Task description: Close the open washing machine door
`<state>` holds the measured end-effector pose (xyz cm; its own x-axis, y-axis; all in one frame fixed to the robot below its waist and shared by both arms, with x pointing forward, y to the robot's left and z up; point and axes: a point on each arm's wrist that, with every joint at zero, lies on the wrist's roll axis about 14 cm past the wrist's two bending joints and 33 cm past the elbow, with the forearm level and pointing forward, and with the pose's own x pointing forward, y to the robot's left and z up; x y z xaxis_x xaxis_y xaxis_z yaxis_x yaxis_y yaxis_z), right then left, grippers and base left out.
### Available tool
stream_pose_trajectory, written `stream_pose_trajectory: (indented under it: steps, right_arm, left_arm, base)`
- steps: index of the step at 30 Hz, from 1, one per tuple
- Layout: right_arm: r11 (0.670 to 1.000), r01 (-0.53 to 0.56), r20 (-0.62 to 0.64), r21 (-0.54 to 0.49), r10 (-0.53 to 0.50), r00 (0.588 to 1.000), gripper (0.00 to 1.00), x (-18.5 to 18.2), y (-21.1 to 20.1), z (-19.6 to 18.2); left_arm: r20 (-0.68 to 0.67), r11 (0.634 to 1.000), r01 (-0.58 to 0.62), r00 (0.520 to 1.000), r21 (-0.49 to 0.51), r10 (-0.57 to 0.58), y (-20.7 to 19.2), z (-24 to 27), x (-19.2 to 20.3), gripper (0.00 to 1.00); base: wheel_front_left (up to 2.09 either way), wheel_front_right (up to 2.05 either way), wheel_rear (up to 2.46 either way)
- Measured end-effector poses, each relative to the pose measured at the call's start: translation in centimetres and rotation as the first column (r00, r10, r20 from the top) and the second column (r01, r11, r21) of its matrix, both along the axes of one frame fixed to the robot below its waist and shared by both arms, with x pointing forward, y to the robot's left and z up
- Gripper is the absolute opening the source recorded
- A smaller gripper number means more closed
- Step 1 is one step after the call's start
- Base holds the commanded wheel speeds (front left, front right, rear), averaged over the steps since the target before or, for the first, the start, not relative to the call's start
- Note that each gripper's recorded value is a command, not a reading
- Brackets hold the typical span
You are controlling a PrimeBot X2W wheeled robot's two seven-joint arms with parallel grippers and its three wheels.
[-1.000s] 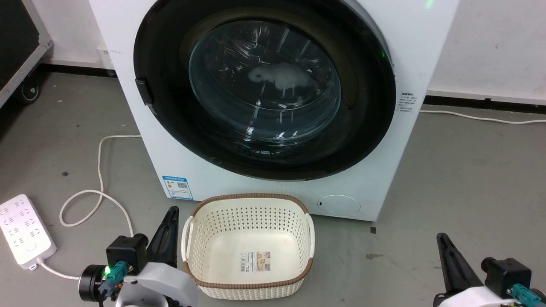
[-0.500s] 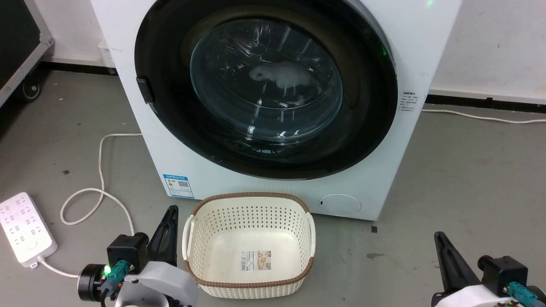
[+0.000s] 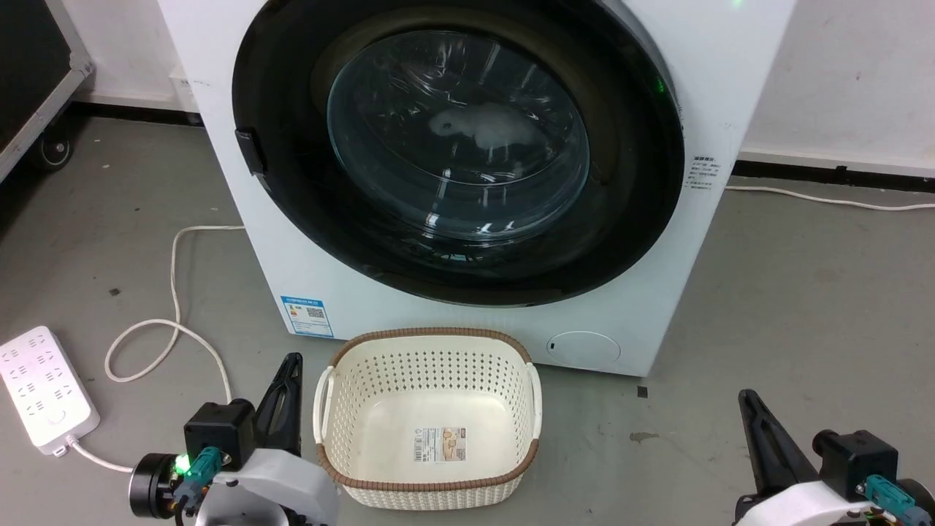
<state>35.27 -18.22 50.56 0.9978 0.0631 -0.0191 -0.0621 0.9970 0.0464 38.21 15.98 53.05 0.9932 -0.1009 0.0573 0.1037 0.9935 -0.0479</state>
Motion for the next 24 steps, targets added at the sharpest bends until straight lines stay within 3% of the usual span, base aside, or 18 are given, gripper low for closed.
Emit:
stream_pose_trajectory:
  steps: [24]
  right_arm:
    - [0.999, -0.024, -0.001, -0.029, 0.024, 1.0, 0.0, 0.57, 0.73, 0.5]
  left_arm:
    - [-0.016, 0.999, -0.03, 0.999, 0.035, 0.03, 0.5, -0.1, -0.25, 0.0]
  base:
    - [0.0, 0.0, 0.0]
